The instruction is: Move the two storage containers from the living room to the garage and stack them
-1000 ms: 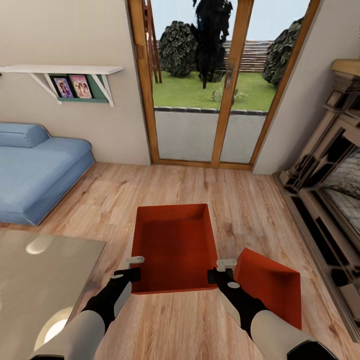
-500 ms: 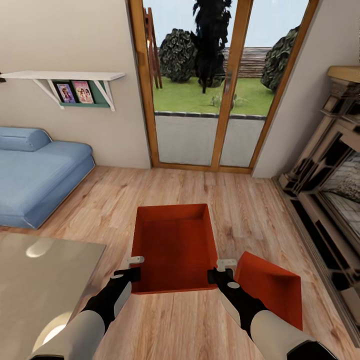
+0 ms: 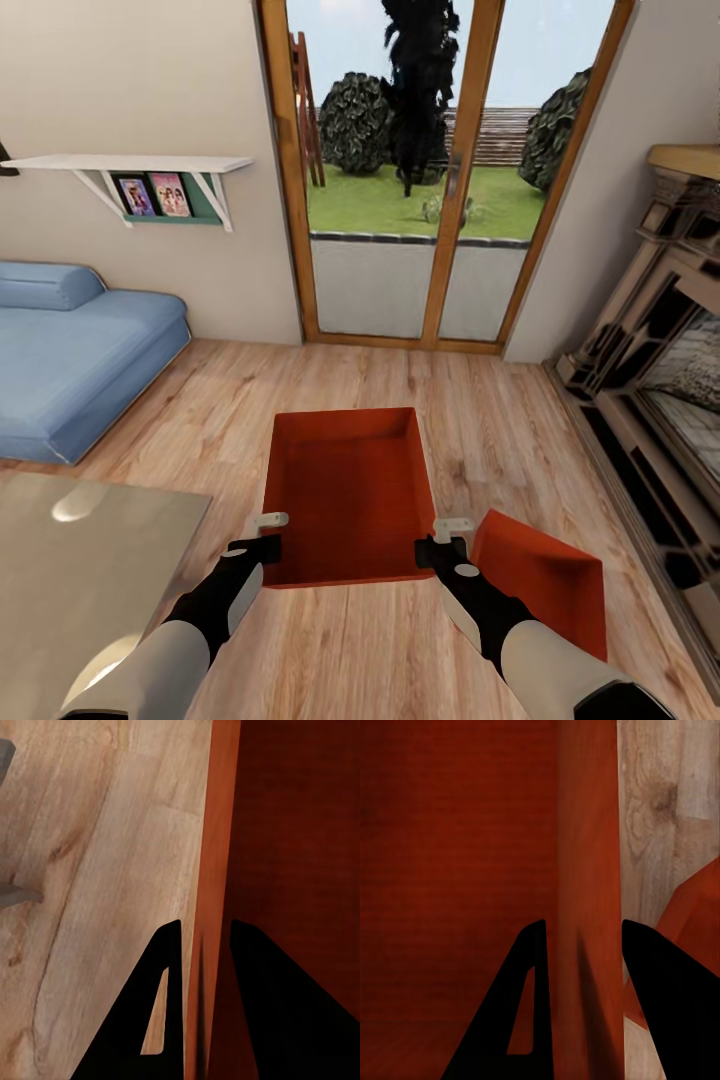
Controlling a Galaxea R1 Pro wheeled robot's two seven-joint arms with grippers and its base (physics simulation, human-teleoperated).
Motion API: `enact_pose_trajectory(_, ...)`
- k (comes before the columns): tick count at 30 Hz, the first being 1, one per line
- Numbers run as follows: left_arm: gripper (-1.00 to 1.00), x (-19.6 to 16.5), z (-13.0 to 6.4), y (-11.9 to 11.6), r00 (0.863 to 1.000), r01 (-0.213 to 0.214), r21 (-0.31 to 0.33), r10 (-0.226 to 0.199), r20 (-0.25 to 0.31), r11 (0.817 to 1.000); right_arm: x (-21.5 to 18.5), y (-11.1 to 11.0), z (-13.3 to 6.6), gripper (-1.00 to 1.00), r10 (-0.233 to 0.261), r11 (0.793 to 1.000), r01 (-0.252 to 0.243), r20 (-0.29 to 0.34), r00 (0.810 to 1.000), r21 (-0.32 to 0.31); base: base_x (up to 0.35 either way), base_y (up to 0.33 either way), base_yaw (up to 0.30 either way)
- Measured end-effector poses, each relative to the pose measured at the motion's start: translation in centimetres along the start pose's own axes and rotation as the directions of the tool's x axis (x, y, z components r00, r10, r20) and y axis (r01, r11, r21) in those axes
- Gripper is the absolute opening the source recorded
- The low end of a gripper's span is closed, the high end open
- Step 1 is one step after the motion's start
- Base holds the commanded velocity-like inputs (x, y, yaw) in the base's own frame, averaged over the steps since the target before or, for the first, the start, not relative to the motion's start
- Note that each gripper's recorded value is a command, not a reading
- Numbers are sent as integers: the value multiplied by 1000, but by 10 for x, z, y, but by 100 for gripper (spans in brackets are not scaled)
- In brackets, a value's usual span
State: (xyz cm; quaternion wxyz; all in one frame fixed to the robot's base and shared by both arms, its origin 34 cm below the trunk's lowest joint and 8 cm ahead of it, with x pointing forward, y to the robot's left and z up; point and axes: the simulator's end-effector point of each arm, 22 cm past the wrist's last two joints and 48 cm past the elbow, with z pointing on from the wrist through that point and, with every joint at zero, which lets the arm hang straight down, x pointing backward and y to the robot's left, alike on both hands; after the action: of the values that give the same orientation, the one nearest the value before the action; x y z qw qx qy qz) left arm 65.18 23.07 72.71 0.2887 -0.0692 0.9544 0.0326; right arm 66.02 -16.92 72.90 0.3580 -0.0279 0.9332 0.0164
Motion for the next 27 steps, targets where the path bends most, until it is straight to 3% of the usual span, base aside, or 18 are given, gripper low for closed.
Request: enact_pose_trajectory(27, -100, -23, -13, -1, 999, 5, 5, -5, 43, 1000, -25, -1, -10, -100, -2, 1000, 2, 44, 999, 2, 0, 0, 0)
